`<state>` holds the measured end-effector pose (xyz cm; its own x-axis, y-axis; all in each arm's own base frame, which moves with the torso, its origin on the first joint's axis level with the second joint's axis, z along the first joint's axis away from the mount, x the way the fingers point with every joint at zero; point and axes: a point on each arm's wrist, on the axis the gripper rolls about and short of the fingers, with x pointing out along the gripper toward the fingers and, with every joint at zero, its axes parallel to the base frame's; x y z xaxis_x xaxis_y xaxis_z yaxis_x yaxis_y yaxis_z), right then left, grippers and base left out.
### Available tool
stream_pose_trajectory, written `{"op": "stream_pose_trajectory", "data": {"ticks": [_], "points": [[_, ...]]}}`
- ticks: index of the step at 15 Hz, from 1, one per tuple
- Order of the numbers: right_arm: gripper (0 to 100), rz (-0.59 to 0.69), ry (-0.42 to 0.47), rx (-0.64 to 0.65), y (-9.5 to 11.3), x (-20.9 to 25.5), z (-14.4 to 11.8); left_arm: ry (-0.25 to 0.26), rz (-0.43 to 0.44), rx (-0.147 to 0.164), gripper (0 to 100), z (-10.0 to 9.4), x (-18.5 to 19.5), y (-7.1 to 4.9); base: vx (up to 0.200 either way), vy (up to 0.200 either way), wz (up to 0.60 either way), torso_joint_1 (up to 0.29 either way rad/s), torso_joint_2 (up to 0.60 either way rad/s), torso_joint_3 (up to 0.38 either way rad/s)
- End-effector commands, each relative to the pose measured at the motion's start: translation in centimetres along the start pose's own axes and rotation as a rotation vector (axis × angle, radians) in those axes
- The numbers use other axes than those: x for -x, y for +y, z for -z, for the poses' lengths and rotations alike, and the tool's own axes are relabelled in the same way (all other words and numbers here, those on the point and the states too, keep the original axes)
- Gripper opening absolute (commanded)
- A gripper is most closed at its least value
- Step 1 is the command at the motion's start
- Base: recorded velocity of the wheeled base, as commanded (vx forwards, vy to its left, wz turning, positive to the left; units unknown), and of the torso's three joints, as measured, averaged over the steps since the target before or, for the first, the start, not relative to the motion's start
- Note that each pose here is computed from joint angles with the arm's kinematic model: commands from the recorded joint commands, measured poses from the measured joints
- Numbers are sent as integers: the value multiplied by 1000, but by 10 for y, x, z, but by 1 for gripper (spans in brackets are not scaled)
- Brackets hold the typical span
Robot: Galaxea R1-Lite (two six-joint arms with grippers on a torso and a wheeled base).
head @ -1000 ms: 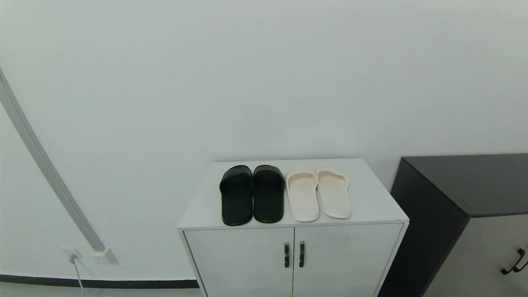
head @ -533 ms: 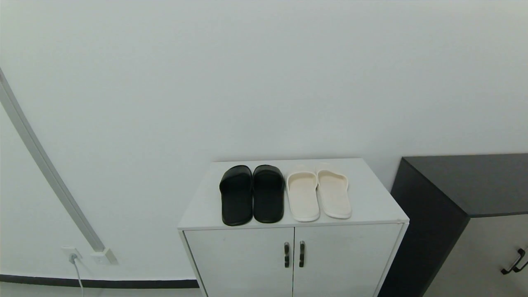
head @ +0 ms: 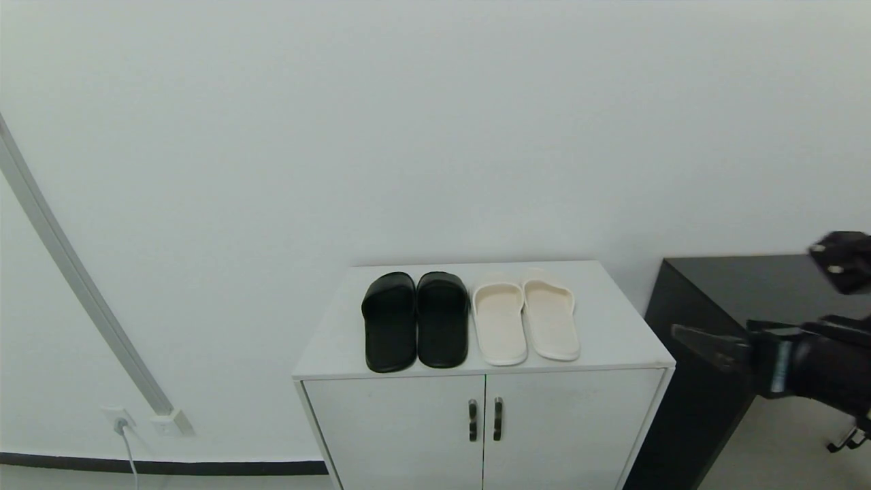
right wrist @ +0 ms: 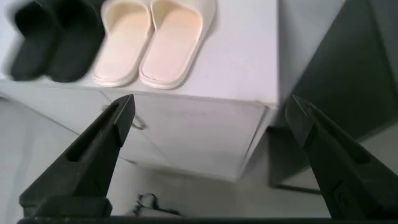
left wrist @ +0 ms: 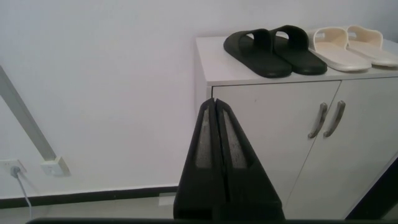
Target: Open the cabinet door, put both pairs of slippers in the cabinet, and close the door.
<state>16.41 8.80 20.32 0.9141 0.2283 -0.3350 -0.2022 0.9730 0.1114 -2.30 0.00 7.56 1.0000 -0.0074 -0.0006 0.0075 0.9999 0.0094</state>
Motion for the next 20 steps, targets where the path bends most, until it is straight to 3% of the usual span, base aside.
{"op": "stream_pose_trajectory", "data": {"ticks": [1,7,12,16,20], "points": [[100,-9,72,9,44,-61,-6,1,0,0,0,0,0,0,0,0,0,0,0,0],[100,120,85,-15,99,-138,7,2,0,0,0,0,0,0,0,0,0,0,0,0],[100,171,33,-39,128,-197,22,1,0,0,0,0,0,0,0,0,0,0,0,0],[100,176,22,4,135,-234,37,1,0,0,0,0,0,0,0,0,0,0,0,0],[100,204,-2,-3,126,-272,40,1,0,2,0,0,0,0,0,0,0,0,0,0]]}}
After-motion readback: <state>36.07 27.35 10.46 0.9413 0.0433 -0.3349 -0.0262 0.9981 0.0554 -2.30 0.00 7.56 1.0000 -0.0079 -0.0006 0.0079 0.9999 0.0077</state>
